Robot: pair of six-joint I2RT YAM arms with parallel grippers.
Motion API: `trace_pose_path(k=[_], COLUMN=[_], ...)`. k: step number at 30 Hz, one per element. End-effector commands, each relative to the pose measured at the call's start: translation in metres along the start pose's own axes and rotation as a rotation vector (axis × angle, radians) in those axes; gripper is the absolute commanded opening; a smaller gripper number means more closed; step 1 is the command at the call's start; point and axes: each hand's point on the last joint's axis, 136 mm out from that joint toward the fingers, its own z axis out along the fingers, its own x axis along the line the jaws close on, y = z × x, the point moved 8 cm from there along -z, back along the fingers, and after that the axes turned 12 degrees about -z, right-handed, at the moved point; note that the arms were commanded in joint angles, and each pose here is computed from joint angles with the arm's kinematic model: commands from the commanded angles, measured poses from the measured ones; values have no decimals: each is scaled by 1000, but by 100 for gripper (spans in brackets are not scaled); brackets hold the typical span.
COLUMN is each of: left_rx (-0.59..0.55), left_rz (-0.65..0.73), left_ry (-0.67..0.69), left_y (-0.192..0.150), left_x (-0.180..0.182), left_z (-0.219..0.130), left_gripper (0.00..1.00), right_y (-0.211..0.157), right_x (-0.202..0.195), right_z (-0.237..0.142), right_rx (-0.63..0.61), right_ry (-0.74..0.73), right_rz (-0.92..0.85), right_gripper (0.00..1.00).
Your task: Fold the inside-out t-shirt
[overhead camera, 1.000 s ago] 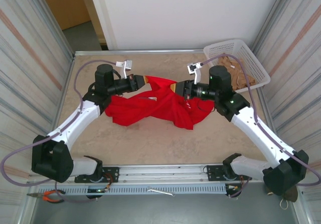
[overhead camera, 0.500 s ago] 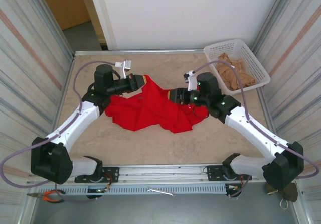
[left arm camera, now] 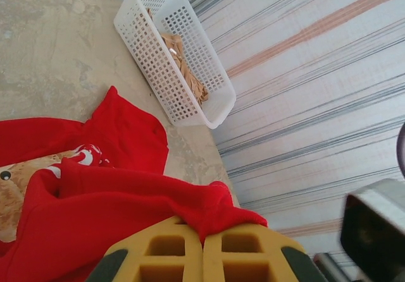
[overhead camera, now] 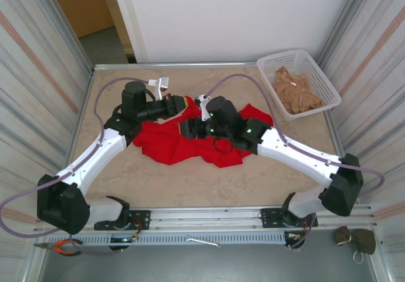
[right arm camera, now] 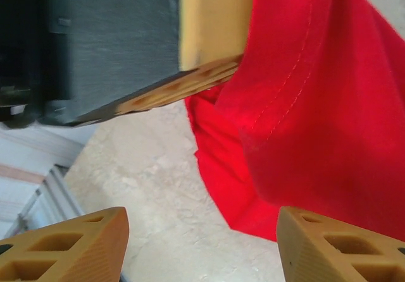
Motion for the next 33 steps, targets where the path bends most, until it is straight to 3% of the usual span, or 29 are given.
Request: trace_pose_path(k=[1, 3, 5, 9, 15, 20, 23, 32, 33], left_rx=[-35, -30, -34, -57, -90, -2, 45, 154, 161], left_rz=[13, 5, -3, -31, -63, -45, -55, -114, -110], left_ry=[-48, -53, -45, 4, 75, 79, 118, 211, 204], left_y=[3, 1, 0, 0, 13, 13, 9, -3, -4], left_x=[-25, -27, -26, -14, 15, 29, 46, 105, 106], left_z=[-10, -9, -9, -10, -9, 16, 33, 86, 91], left_gripper=[0, 0, 0, 0, 0, 0, 0, 0, 4], right_y=[5, 8, 13, 17, -8, -54, -80, -133, -136], right_x=[-11, -19, -28, -44, -46, -81, -108, -180, -186], right_z=[16, 26, 31, 16, -37, -44, -41, -33, -35], right_rx=[-42, -64, -85, -96, -16, 111, 140, 168, 170], right_ry=[-142, -201, -246, -201, 107, 302, 290, 57, 20], right_rz=[52, 67, 79, 109, -4, 83, 148, 393, 418], right_gripper=[62, 61, 52, 0, 0, 0, 0, 0, 0])
